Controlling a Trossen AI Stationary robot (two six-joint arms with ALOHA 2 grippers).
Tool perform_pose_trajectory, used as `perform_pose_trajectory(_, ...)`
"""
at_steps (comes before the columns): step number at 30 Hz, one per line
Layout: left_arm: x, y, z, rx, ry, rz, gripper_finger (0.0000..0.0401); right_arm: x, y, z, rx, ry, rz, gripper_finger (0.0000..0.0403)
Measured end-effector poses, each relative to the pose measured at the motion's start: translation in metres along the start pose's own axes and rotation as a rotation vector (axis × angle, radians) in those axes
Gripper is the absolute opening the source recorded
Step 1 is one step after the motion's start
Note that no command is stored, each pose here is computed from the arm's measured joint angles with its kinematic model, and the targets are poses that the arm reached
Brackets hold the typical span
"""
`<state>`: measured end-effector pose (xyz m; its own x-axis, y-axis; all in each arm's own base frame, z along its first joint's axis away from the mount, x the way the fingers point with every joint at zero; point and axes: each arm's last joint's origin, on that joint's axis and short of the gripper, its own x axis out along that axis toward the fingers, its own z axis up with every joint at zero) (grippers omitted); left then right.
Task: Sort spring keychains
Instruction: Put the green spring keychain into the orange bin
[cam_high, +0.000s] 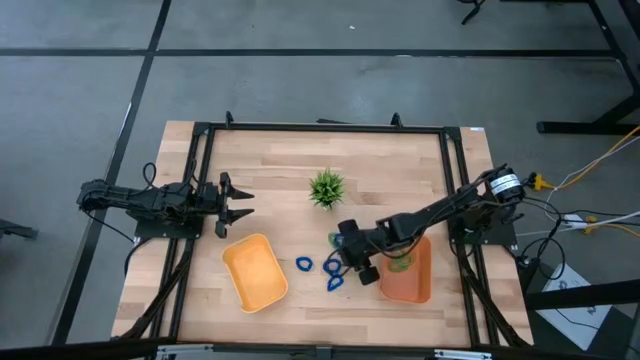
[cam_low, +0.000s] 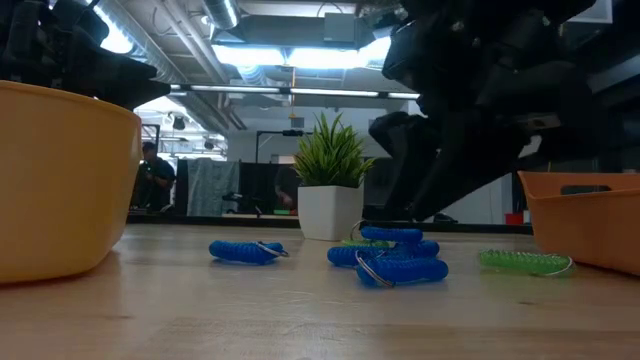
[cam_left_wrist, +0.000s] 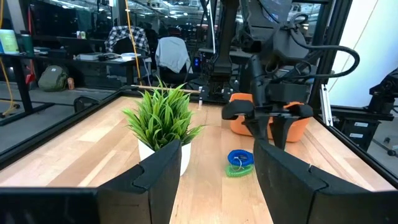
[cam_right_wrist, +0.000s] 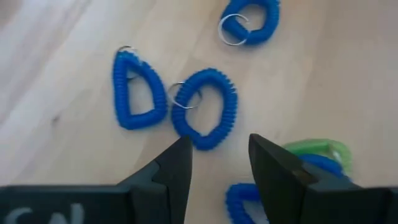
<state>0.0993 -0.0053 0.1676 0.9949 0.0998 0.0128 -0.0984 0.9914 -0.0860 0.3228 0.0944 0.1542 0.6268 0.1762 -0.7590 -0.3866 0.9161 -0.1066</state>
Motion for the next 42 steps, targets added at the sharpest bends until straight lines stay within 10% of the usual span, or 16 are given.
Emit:
perform_pose_trajectory(15,0.000,0.000,0.000,0.000,0.000,0.000,0.0196,0.015,-0.031,-0.017,0.261,0.061,-0.015,0.0158)
perform_pose_trajectory(42,0.000,0.000,0.000,0.000,0.000,0.000,0.0196,-0.024,-0.030,-0.013,0.114,0.174,-0.366,0.0158)
